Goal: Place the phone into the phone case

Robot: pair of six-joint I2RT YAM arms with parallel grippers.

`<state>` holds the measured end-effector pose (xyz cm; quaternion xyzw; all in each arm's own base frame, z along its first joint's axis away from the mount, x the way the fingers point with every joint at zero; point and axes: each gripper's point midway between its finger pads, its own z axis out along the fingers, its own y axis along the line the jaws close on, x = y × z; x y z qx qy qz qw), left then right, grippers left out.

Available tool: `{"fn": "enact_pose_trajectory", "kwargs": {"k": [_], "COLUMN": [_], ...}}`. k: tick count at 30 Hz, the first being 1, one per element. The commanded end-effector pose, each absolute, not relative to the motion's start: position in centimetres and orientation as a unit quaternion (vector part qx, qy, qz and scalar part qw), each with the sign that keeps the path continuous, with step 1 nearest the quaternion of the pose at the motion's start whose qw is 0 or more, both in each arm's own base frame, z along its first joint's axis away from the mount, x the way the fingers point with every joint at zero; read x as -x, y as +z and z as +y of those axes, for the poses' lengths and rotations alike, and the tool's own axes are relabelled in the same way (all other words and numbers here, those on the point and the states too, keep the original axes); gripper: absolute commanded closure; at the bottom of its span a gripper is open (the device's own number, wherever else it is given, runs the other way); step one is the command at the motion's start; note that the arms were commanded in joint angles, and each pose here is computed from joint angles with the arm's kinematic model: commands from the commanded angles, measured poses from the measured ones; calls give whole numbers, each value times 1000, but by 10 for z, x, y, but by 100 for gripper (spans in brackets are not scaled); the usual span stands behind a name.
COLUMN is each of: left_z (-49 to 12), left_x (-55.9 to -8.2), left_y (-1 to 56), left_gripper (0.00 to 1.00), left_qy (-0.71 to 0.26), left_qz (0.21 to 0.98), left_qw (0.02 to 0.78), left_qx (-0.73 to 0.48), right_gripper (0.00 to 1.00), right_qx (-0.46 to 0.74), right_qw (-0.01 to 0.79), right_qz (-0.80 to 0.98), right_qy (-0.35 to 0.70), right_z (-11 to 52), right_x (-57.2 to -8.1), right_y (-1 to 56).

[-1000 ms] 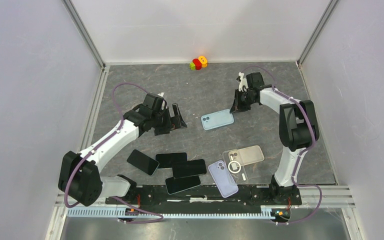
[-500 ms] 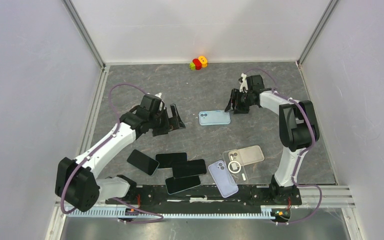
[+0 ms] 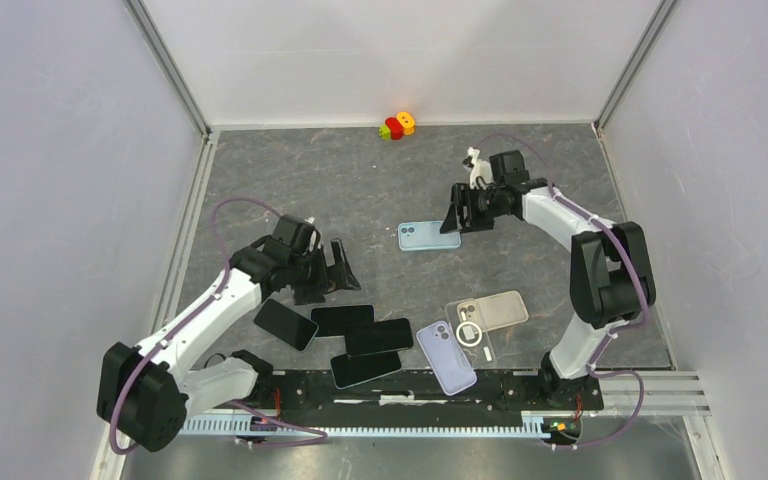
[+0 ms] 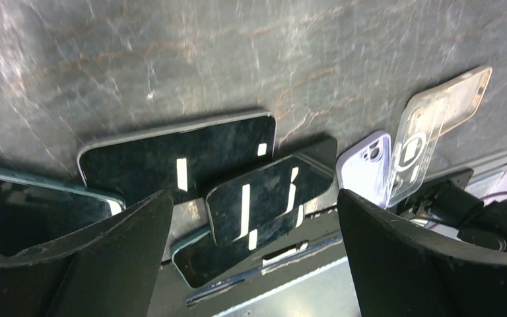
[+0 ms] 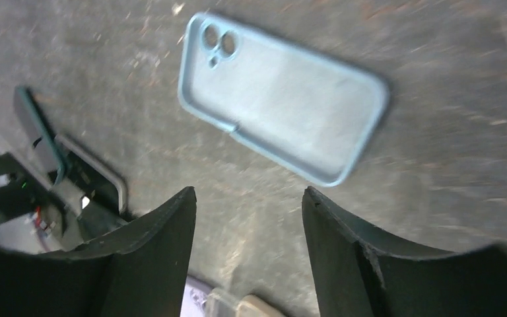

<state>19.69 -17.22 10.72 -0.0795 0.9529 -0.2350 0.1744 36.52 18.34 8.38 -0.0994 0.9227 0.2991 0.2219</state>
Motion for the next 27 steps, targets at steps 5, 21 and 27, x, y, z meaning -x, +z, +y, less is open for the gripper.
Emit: {"fn": "enact_pose_trajectory", "kwargs": {"k": [5, 21, 27], "left_z": [-182, -184, -188], "left_x": [-145, -123, -128], "left_y": [98, 57, 45], "left_gripper": [4, 16, 18], "left_qy": [-304, -379, -384], "left_qz": [938, 890, 885], "left_qw": [88, 84, 86], "left_qx": [143, 241, 246], "right_gripper": [53, 100, 100], "right_qx": [176, 222, 229], "right_qw": [121, 32, 22], "right_qz": [893, 885, 876], "right_qy": [396, 408, 423], "right_z": [244, 273, 288], "right_x": [-275, -184, -176], "right_y": [89, 48, 46]}}
